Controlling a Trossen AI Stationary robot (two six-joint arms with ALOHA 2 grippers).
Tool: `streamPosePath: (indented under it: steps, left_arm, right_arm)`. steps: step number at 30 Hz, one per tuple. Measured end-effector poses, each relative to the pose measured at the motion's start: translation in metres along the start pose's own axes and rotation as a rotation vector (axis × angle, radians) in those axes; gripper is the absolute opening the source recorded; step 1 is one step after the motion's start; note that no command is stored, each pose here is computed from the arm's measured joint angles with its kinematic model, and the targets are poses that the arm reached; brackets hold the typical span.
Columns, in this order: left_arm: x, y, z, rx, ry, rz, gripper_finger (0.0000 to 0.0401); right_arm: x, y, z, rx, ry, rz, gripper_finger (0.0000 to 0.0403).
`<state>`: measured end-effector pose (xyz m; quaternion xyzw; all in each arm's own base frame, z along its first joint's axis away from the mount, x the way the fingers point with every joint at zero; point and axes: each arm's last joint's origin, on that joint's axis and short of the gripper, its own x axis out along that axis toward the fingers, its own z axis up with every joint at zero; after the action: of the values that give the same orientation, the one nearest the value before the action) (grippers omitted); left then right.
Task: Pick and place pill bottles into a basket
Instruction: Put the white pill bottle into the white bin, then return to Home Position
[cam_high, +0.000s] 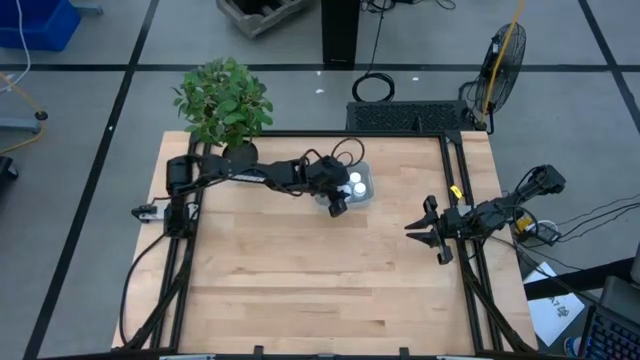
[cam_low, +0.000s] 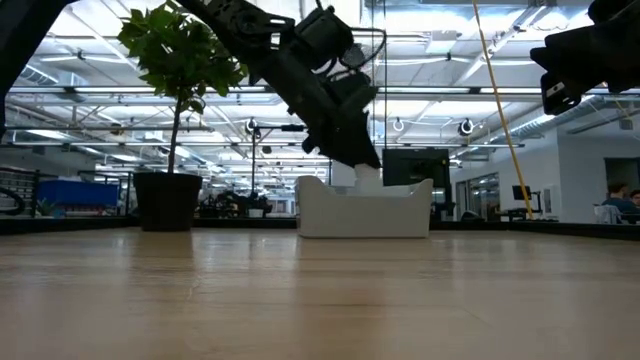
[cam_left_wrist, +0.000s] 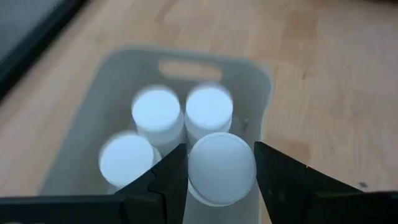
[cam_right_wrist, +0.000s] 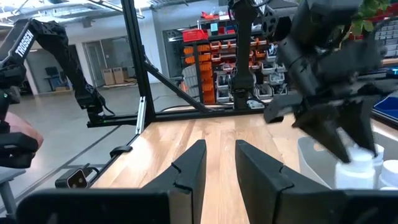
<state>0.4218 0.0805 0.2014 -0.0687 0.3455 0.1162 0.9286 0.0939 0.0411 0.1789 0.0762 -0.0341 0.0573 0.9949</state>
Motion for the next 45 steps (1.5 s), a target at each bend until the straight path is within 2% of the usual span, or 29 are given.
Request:
streamPosePath:
  steps: [5, 13, 24, 31, 34, 37, 40, 44, 45]
  left_arm:
    - [0.007, 0.000, -0.008, 0.004, 0.027, 0.001, 0.0179]
    - [0.013, 0.001, -0.014, 0.005, 0.047, 0.005, 0.0164]
    - [0.014, 0.001, -0.014, -0.005, 0.043, 0.008, 0.0246]
    - [0.011, 0.001, -0.011, 0.006, 0.039, 0.009, 0.0249]
    - [0.000, 0.001, -0.005, 0.031, 0.033, 0.009, 0.0232]
    - [-0.017, -0.001, 0.003, 0.061, 0.019, 0.014, 0.0194]
    - [-0.034, -0.005, 0.009, 0.088, 0.014, -0.004, 0.0131]
    - [-0.054, -0.016, 0.011, 0.107, 0.027, -0.064, 0.0025]
    - [-0.057, -0.021, 0.009, 0.112, 0.030, -0.077, 0.0014]
  right_arm:
    - [0.000, 0.000, 0.000, 0.000, 0.000, 0.000, 0.0079]
    - [0.000, 0.000, 0.000, 0.000, 0.000, 0.000, 0.0078]
    - [0.000, 0.000, 0.000, 0.000, 0.000, 0.000, 0.0079]
    - [0.000, 0.000, 0.000, 0.000, 0.000, 0.000, 0.0078]
    - [0.000, 0.000, 0.000, 0.000, 0.000, 0.000, 0.0079]
    - [0.000, 0.000, 0.000, 0.001, 0.000, 0.000, 0.0079]
    - [0.000, 0.000, 0.000, 0.000, 0.000, 0.000, 0.0078]
    - [0.000, 0.000, 0.000, -0.001, 0.002, 0.000, 0.0079]
    - [0.000, 0.000, 0.000, 0.000, 0.001, -0.001, 0.0080]
